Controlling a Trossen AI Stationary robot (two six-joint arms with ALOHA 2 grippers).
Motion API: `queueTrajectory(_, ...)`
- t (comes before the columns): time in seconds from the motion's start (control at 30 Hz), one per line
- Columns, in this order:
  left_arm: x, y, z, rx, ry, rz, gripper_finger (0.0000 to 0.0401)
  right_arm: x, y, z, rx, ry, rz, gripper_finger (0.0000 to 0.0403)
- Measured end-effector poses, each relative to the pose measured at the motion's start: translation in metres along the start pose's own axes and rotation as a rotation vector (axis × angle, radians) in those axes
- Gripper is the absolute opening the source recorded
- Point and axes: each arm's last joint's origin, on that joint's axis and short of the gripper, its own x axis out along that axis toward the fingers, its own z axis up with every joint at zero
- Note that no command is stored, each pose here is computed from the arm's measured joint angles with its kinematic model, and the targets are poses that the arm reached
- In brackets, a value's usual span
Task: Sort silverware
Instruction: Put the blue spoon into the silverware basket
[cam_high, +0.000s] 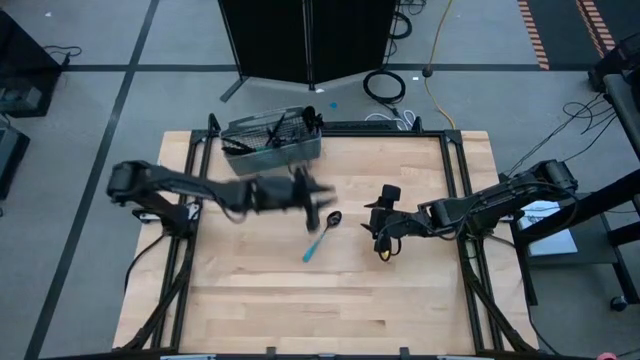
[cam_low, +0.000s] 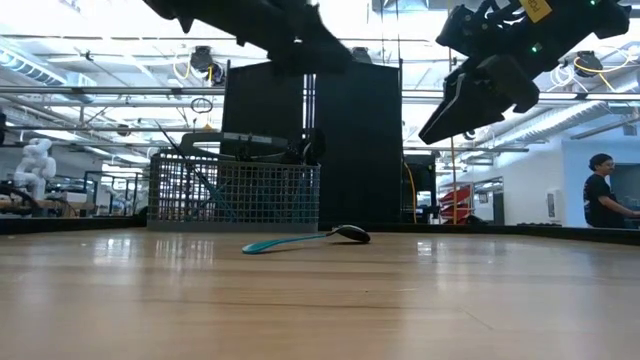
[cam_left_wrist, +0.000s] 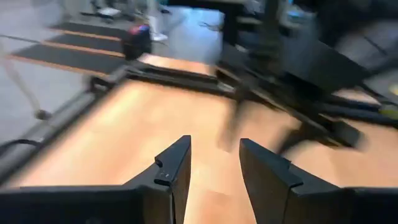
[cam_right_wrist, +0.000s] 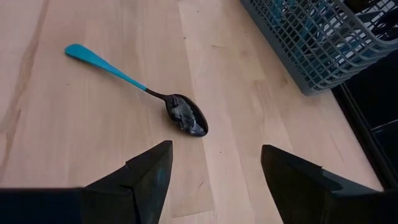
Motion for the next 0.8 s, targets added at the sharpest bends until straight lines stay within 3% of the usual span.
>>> queueTrajectory(0.2, 0.033, -0.062, -0.067, -0.036, 0.161, -0.051, 0.0132, -0.001, 0.001, 0.0, 0.005, -0.001, 0.004, 0.0242)
queueTrajectory(0.43, 0.065, -0.079, -0.128, -0.124, 0.218, -0.031, 0.0132, -0.001, 0.001, 0.0, 0.006, -0.002, 0.004, 0.0242)
queueTrajectory(0.53, 0.067, -0.076, -0.132, -0.151, 0.206, 0.077, 0.0132, 0.0, 0.001, 0.0, 0.006, -0.002, 0.004, 0.0242)
queueTrajectory(0.67, 0.057, -0.075, -0.121, -0.185, 0.177, 0.194, 0.0132, 0.0, 0.001, 0.0, 0.006, -0.001, 0.003, 0.0242)
queueTrajectory(0.8, 0.043, -0.068, -0.118, -0.304, 0.294, 0.283, 0.0132, 0.0, 0.001, 0.0, 0.015, 0.003, 0.003, 0.0242)
